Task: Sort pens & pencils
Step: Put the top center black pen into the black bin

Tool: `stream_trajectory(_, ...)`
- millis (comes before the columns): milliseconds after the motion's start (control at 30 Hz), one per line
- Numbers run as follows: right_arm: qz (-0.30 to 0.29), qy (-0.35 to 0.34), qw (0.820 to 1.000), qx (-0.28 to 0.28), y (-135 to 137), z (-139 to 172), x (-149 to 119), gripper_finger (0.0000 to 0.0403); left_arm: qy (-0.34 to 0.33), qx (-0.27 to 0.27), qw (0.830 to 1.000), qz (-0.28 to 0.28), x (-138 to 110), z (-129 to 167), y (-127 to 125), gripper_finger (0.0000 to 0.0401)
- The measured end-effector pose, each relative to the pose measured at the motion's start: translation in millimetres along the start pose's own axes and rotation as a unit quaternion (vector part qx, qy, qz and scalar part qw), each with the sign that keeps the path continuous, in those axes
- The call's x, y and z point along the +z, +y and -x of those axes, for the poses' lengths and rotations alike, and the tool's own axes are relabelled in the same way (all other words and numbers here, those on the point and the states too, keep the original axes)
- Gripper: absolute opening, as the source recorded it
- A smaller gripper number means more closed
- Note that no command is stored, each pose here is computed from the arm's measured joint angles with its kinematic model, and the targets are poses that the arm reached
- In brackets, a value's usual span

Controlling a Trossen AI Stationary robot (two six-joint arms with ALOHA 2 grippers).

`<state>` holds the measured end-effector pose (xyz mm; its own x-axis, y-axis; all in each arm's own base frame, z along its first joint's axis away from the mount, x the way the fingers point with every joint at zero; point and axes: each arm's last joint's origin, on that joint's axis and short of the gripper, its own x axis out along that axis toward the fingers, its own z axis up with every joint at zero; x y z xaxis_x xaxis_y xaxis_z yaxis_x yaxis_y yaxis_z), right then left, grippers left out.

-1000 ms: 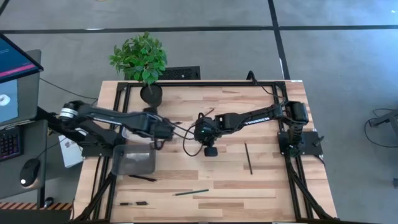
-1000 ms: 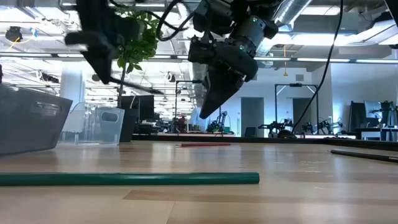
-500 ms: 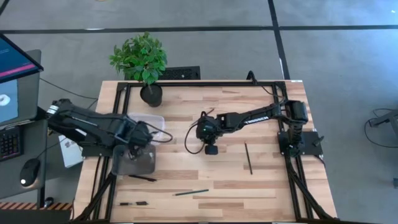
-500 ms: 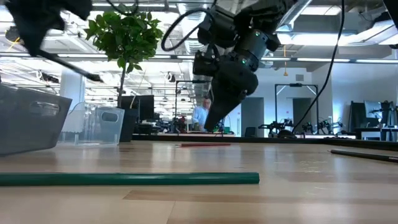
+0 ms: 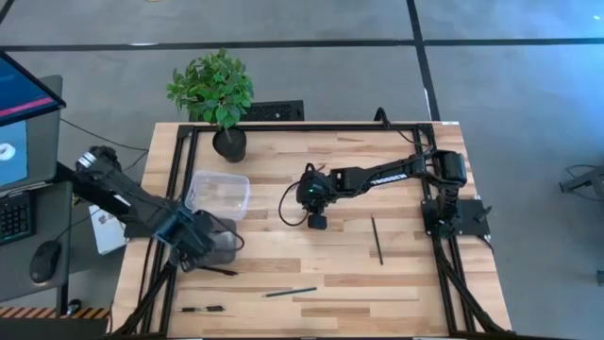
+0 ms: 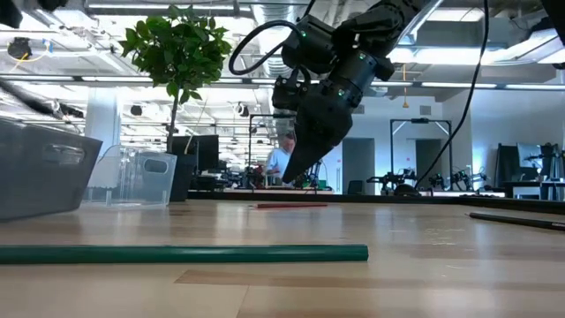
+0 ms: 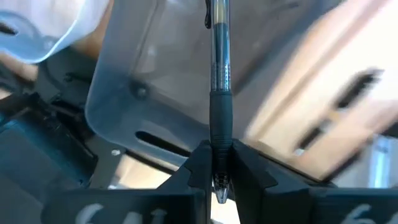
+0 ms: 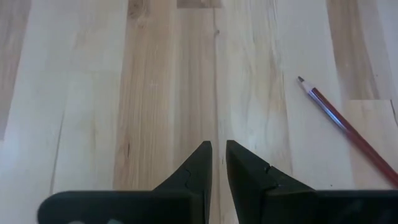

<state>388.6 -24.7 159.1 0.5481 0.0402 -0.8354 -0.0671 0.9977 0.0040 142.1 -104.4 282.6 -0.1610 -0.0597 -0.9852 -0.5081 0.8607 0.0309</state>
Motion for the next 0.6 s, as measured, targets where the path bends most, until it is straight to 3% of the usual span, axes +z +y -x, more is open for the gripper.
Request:
stream_trajectory(167,0.000,-0.001,1.000,0.000,0,0,0,0.0072,0.026,0.039,0.999,-0.019,8,-29,-3,0.0022)
stream_trajectory(300,0.001,-0.001,1.000,0.001,2,0,0,0.0072,0.011,0.009,0.998,-0.058,20,-45,-9,0.0022)
stream_trajectory(600,-0.003,0.001,1.000,0.004,5,-1,0,0.0072,-0.056,0.000,0.994,-0.092,42,-46,-8,0.0022)
